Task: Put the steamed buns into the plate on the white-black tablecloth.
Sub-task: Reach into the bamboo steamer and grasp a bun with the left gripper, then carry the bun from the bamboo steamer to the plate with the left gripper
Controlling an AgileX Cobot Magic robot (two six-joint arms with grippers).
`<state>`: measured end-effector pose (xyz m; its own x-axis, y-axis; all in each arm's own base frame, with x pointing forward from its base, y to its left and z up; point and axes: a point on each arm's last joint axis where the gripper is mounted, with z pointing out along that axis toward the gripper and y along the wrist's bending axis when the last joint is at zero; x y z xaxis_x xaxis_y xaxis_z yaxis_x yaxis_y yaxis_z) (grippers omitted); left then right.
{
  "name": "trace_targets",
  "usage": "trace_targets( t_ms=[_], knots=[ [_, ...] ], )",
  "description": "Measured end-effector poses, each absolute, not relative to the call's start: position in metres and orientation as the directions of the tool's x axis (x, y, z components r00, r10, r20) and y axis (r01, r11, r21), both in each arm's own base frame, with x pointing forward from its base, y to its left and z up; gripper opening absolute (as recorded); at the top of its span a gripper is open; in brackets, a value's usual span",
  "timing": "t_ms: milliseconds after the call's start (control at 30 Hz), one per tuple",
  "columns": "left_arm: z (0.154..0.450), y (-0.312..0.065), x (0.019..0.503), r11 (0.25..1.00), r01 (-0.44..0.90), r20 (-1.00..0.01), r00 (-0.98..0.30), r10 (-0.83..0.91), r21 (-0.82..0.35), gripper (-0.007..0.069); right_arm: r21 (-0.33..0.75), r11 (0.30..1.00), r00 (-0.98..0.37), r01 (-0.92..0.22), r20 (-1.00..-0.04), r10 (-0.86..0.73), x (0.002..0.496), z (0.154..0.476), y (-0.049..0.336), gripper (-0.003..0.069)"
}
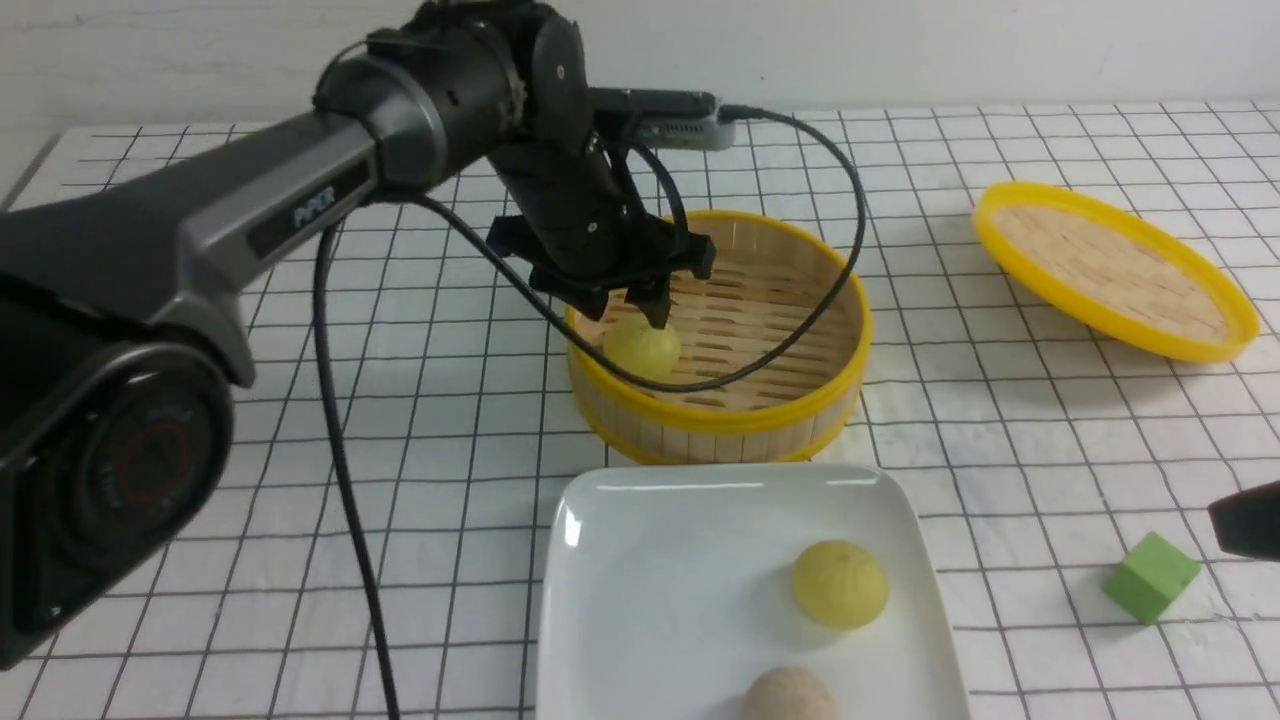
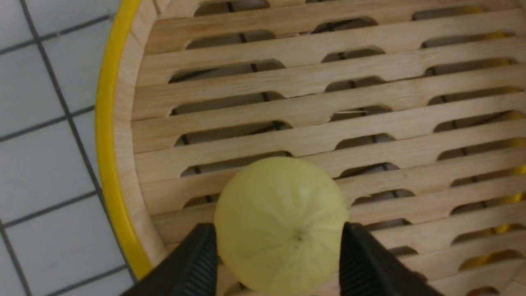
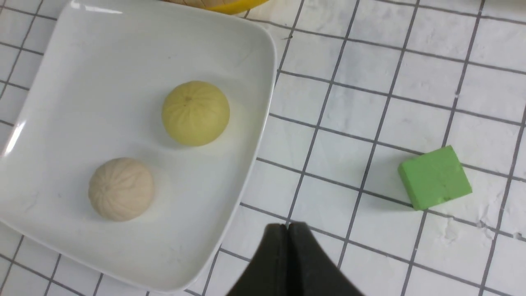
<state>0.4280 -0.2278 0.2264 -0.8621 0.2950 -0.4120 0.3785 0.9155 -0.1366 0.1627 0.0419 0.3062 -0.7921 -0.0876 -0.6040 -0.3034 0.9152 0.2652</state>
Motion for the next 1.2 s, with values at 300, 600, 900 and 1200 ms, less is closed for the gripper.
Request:
trace_targets(
  t_ms=[300, 600, 900, 1200],
  knots=[
    [0.23, -0.227, 0.423, 0.917, 0.372, -0.351, -0.885, 0.304, -0.142, 0.0021, 0.268, 0.915, -0.792, -0.303, -0.604, -0.085, 0.163, 0.306, 0.042, -0.0001],
    [0.376, -0.196, 0.359, 0.894, 0.417, -0.525, -0.803, 0.28, -0.162, 0.002, 0.268, 0.915, -0.792, -0.303, -0.604, -0.085, 0.163, 0.306, 0.042, 0.0004],
    [0.402, -0.188, 0.285, 0.853, 0.501, -0.515, -0.776, 0.366, -0.149, 0.002, 0.257, 0.914, -0.773, -0.316, -0.628, -0.091, 0.157, 0.311, 0.042, 0.0012],
    [0.241, -0.236, 0.255, 0.858, 0.474, -0.406, -0.837, 0.367, -0.201, 0.0053, 0.179, 0.907, -0.632, -0.381, -0.767, -0.114, 0.092, 0.342, 0.039, 0.0012]
  ],
)
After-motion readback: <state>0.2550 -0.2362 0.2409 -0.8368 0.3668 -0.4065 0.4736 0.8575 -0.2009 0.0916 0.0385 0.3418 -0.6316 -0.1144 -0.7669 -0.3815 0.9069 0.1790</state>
